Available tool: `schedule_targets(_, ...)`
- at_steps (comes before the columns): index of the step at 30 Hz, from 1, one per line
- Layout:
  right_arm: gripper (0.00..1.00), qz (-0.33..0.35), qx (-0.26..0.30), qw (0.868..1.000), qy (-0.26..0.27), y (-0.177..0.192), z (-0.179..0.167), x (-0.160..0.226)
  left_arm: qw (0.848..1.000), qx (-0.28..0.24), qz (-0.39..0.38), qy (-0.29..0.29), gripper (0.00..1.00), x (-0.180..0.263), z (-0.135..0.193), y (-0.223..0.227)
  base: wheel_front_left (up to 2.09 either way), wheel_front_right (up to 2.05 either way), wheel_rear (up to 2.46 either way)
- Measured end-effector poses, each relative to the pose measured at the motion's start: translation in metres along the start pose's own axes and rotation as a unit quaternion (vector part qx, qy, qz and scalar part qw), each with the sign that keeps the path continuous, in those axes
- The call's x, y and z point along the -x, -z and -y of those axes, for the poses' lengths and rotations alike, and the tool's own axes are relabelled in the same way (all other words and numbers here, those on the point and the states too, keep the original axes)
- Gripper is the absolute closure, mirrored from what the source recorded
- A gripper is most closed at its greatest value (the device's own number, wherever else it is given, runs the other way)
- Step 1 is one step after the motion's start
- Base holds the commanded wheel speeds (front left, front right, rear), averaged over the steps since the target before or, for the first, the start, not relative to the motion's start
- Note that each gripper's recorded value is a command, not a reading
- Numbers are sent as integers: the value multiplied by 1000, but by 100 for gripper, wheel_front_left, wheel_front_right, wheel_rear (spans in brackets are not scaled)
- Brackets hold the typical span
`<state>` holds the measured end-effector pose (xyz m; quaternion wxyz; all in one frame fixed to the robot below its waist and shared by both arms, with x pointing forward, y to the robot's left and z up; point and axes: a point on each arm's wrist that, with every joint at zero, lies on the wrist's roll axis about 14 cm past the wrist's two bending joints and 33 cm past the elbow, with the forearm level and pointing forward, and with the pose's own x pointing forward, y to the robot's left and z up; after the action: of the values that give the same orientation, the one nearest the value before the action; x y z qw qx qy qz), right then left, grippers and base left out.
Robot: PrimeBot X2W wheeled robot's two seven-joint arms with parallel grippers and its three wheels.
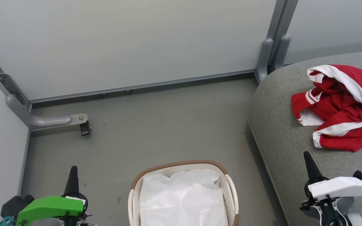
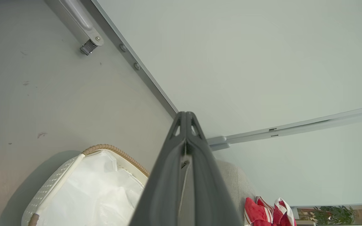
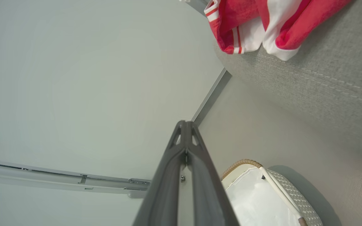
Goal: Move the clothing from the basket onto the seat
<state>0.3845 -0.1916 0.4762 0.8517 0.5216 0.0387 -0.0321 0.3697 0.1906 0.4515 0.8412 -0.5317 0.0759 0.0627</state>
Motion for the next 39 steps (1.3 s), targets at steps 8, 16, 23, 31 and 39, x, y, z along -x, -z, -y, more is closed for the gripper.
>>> schedule_targets(8,100,1,-39,999,-4,-3,-2,0,999,39,3,11,100,-1,6,-5,0,0,0)
schedule_targets(16,100,2,-76,997,-8,-5,-5,0,997,73,4,25,100,-4,14,-9,0,0,0)
schedule_targets(23,100,2,-106,994,-13,-7,-7,0,994,102,5,33,100,-4,18,-12,0,0,0)
schedule_targets(31,100,3,-139,990,-19,-10,-10,0,990,132,6,47,100,-5,25,-17,0,0,0)
schedule_targets(39,100,2,-168,985,-26,-12,-13,0,986,159,6,58,100,-6,29,-20,0,0,0)
